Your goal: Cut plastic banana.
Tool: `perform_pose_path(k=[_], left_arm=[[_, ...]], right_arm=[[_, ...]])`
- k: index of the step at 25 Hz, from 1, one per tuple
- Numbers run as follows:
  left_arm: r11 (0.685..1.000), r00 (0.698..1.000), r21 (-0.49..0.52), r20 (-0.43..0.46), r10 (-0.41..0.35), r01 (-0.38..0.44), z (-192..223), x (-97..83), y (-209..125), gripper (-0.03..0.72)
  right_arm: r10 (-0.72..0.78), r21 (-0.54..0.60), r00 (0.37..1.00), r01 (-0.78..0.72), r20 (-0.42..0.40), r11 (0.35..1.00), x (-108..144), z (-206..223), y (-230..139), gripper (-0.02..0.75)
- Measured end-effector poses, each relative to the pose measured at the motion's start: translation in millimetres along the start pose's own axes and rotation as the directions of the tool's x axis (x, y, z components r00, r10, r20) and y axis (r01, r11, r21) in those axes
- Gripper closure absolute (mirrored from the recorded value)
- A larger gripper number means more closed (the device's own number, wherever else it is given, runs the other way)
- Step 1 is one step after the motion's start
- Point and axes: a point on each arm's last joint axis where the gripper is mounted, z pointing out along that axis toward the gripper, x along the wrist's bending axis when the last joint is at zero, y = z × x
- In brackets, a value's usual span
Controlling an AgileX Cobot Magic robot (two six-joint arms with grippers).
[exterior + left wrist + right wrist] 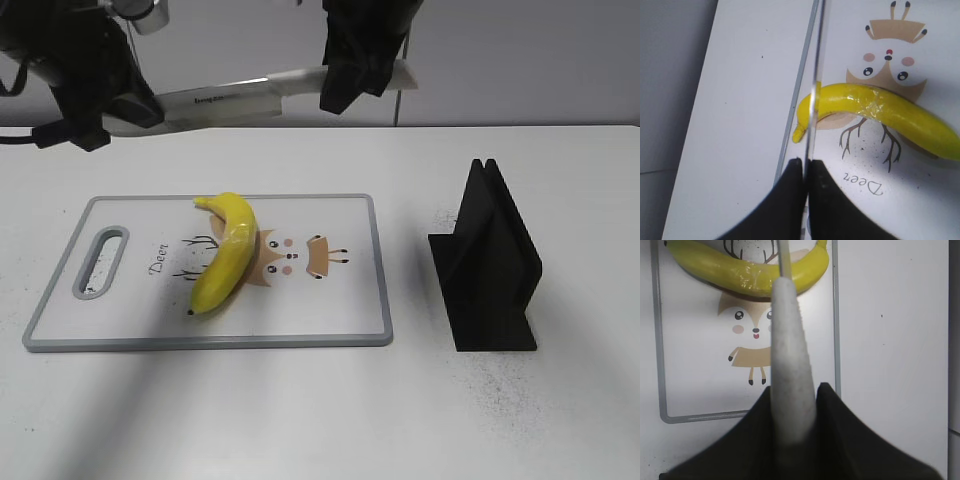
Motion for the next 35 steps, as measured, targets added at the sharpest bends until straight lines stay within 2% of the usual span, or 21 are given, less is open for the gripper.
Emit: perform_pose_path(k=[11, 13, 16, 19, 21, 22, 26, 30, 35], left_arm=[[1.0, 1.0, -0.011, -0.022, 0.016, -0.016, -16.8, -1.3, 4.8, 0.697], [1.0, 1.0, -0.016, -0.024, 0.011, -0.011, -16.8, -1.2, 5.3, 0.67], [0.999, 0.999, -0.048, -0.038, -0.024, 0.023, -17.3, 0.3, 7.9, 0.52], [0.997, 0.998, -0.068, -0.038, -0.044, 0.041, -17.8, 0.2, 9.9, 0.249], [0.994, 0.997, -0.094, -0.044, -0.067, 0.063, -17.9, 0.9, 12.3, 0.128], [0.992, 0.995, -0.107, -0.057, -0.078, 0.072, -18.3, 2.0, 13.8, 0.098], [0.983, 0.981, -0.156, -0.155, -0.12, 0.096, -22.1, 10.9, 18.0, 0.057], [0.977, 0.946, -0.195, -0.294, -0.136, 0.08, -39.2, 19.8, 22.5, 0.055], [0.959, 0.904, -0.26, -0.375, -0.207, 0.112, -65.3, 22.3, 29.2, 0.058]], right_arm=[[0.002, -0.022, 1.0, -0.002, 0.003, 1.0, 1.3, -6.5, 2.8, 0.557], [0.003, -0.022, 1.0, -0.003, 0.004, 1.0, 1.4, -7.2, 3.0, 0.557], [0.019, -0.04, 1.0, -0.019, -0.003, 0.999, 2.3, -8.9, 4.8, 0.565], [0.021, -0.056, 1.0, -0.021, -0.001, 0.998, 3.4, -14.1, 6.8, 0.577], [0.019, -0.063, 1.0, -0.019, 0.005, 0.998, 4.2, -18.2, 8.2, 0.58], [0.02, -0.066, 1.0, -0.019, 0.01, 0.998, 4.4, -20.7, 8.8, 0.579], [0.025, -0.073, 0.999, -0.023, 0.021, 0.997, 4.1, -24.6, 9.5, 0.58], [0.053, -0.083, 0.998, -0.05, 0.035, 0.995, 3.1, -26.3, 10.4, 0.58], [0.157, -0.071, 0.987, -0.154, 0.043, 0.986, 3.3, -31.4, 9.3, 0.58]])
